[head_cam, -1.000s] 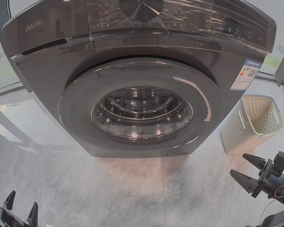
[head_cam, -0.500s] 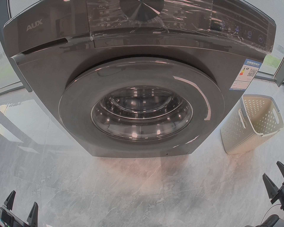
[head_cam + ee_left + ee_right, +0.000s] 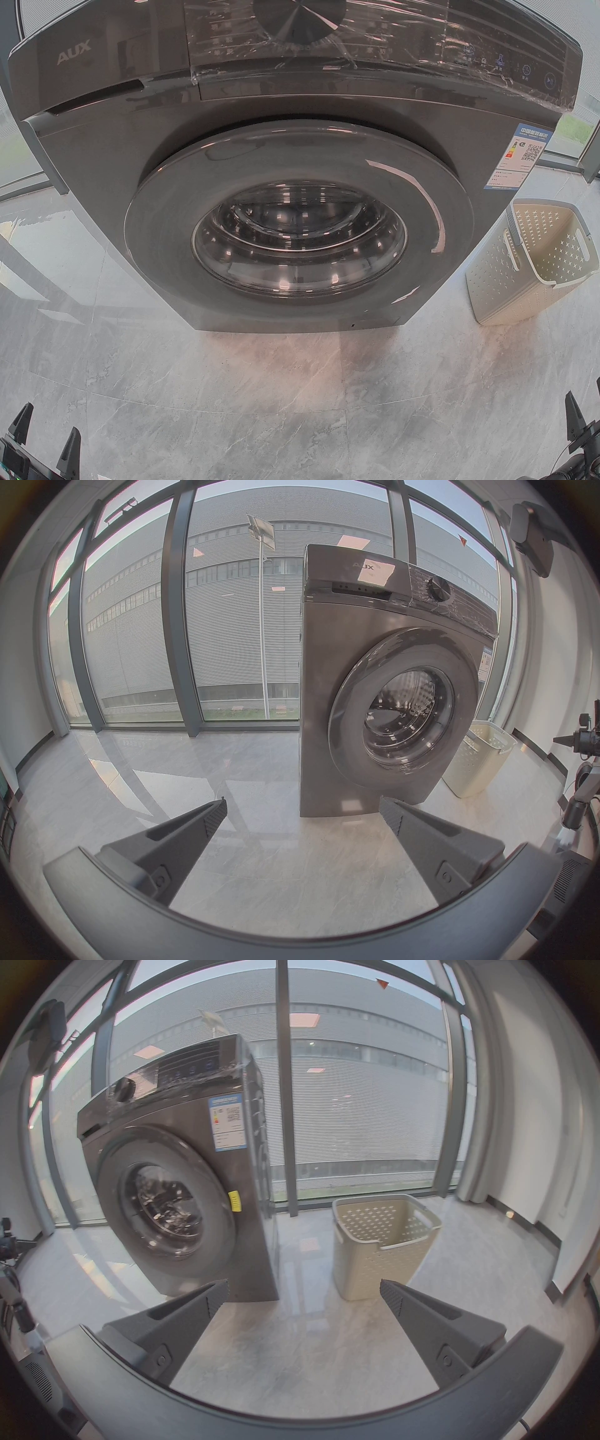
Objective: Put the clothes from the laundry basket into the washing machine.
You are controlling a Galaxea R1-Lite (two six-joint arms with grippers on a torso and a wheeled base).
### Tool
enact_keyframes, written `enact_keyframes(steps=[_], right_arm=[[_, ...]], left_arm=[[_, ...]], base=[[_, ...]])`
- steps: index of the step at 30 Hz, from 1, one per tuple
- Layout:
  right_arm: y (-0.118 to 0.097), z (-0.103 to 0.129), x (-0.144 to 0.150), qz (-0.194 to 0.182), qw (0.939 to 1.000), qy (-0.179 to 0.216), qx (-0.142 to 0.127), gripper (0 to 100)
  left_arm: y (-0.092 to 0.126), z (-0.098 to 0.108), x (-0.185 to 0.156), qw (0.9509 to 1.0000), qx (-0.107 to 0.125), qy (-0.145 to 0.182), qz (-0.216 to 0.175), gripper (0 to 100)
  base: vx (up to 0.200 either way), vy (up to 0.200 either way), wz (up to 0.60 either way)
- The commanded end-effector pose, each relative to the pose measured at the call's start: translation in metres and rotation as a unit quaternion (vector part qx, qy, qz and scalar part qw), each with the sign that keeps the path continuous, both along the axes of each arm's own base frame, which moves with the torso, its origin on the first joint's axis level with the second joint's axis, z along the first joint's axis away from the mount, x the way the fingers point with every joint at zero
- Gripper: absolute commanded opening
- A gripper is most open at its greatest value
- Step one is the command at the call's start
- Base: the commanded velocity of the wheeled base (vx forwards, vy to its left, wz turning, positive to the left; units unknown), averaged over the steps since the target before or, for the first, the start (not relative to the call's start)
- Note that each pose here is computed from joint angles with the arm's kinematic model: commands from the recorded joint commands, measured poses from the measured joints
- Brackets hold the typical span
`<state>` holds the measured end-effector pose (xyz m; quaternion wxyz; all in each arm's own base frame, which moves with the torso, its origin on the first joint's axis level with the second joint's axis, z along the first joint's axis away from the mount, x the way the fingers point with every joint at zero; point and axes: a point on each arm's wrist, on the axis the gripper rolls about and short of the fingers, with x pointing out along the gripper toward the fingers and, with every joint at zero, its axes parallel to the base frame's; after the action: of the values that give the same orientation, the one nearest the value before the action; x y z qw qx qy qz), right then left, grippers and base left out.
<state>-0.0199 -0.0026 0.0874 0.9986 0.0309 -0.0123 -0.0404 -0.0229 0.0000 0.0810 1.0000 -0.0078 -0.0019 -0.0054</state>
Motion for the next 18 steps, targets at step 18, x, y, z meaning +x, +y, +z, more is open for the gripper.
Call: enact_keyframes(steps=[18], right_arm=[[0.0024, -0.0122, -0.0029, 0.038, 0.9986, 0.014, -0.034, 100]], left_arm=[[0.0001, -0.0052, 0.0001, 1.0, 0.005, 0.0, 0.004, 100]], base=[[0.0, 0.0, 0.0]])
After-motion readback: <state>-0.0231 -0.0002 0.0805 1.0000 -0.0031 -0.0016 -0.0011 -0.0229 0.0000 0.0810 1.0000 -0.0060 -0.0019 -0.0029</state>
